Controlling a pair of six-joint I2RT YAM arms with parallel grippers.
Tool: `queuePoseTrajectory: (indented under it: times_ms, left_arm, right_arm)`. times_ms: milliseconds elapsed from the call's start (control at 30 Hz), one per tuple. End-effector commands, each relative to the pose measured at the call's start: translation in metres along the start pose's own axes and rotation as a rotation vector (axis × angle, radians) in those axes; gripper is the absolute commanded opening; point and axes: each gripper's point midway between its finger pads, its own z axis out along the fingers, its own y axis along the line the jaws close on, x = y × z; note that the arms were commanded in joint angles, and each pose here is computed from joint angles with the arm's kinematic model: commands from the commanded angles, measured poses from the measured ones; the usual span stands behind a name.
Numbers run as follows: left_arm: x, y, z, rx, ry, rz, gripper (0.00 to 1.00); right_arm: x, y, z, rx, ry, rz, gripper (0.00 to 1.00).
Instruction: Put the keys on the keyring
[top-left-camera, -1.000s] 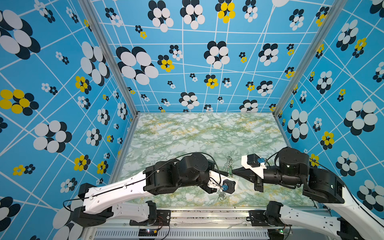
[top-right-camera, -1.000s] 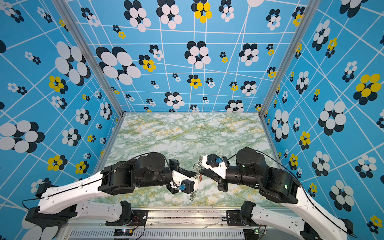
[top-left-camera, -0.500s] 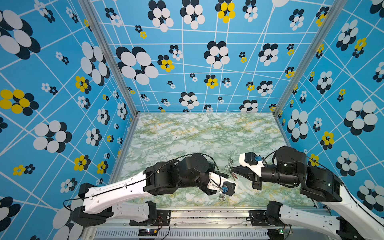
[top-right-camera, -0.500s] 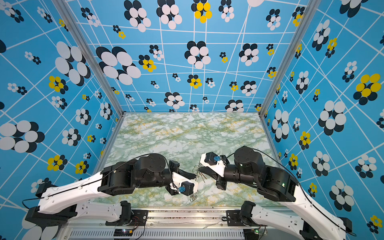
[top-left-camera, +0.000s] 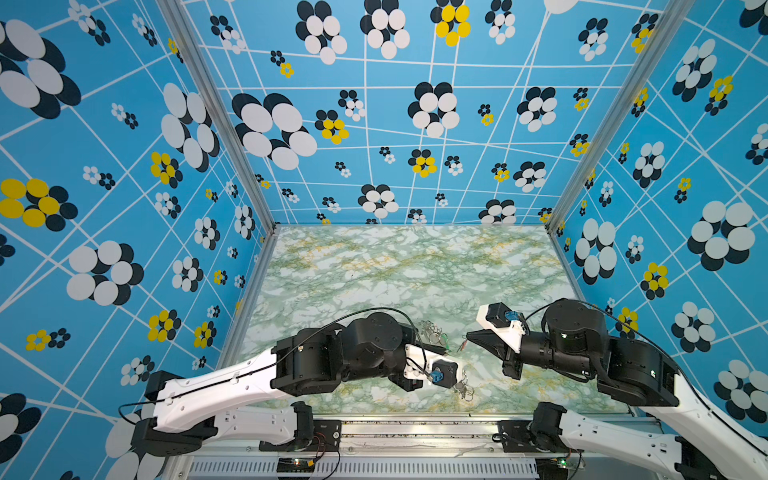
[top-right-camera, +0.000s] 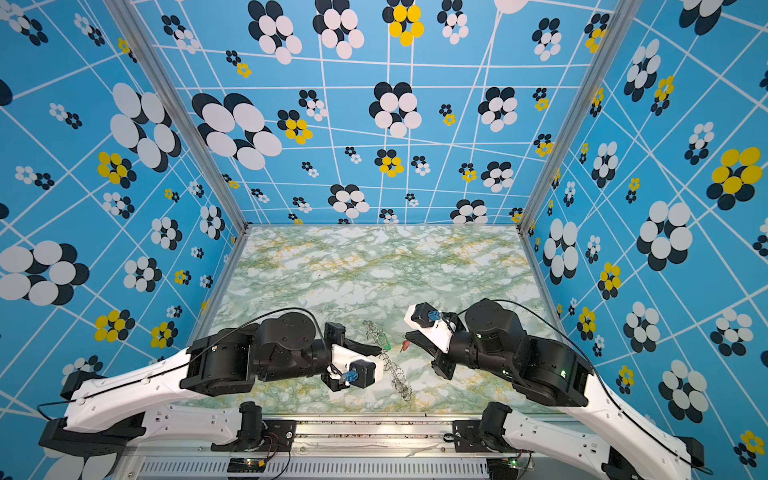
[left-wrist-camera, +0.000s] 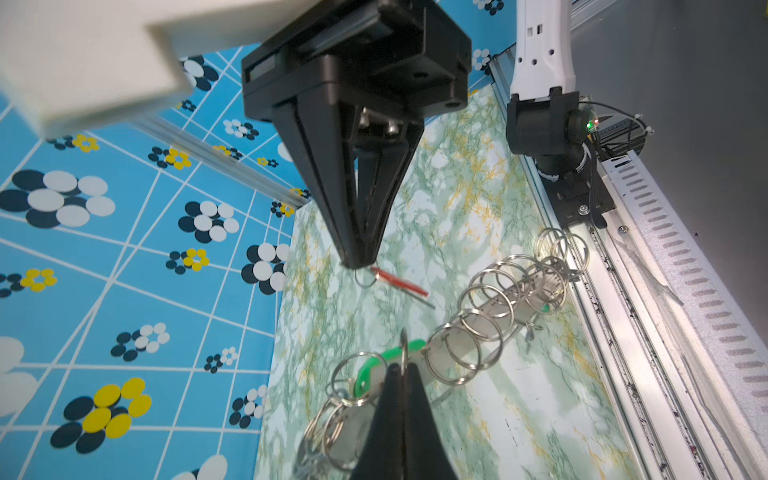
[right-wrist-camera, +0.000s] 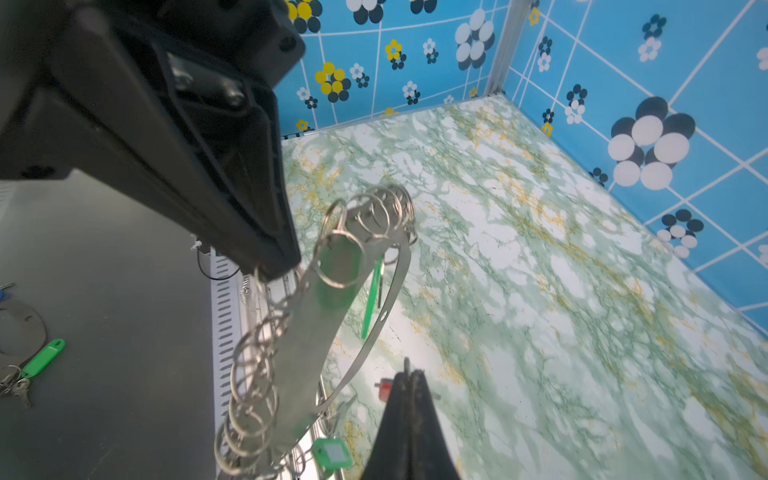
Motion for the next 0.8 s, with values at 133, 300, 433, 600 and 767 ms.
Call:
queuePoseTrajectory:
  times_ms: [133,300,433,600,767]
  left_arm:
    - [0.032,0.006,-0.014,-0.117,0.057,-0.139,0.00]
    - [0.039,0.003,-0.015,-0.133,0.048,-0.157,0.00]
    - [0.042,0.004,-0.019,-0.150,0.043,-0.165,0.00]
    - [0.046,0.004,-0.021,-0.162,0.046,-0.173,0.00]
    - [0.048,0.006,-0.019,-0.177,0.047,-0.179,0.00]
  right_arm:
    - [0.068,-0.008,0.034,0.089,0.146,0.309,0.00]
    - [0.125,0.003,0.081,0.054,0.241,0.557,0.00]
    - [0.164,0.006,0.111,0.035,0.324,0.723,0.00]
    - [0.203,0.007,0.132,0.053,0.443,0.838,0.00]
    - [0.225,0.002,0.144,0.057,0.522,0.942,0.00]
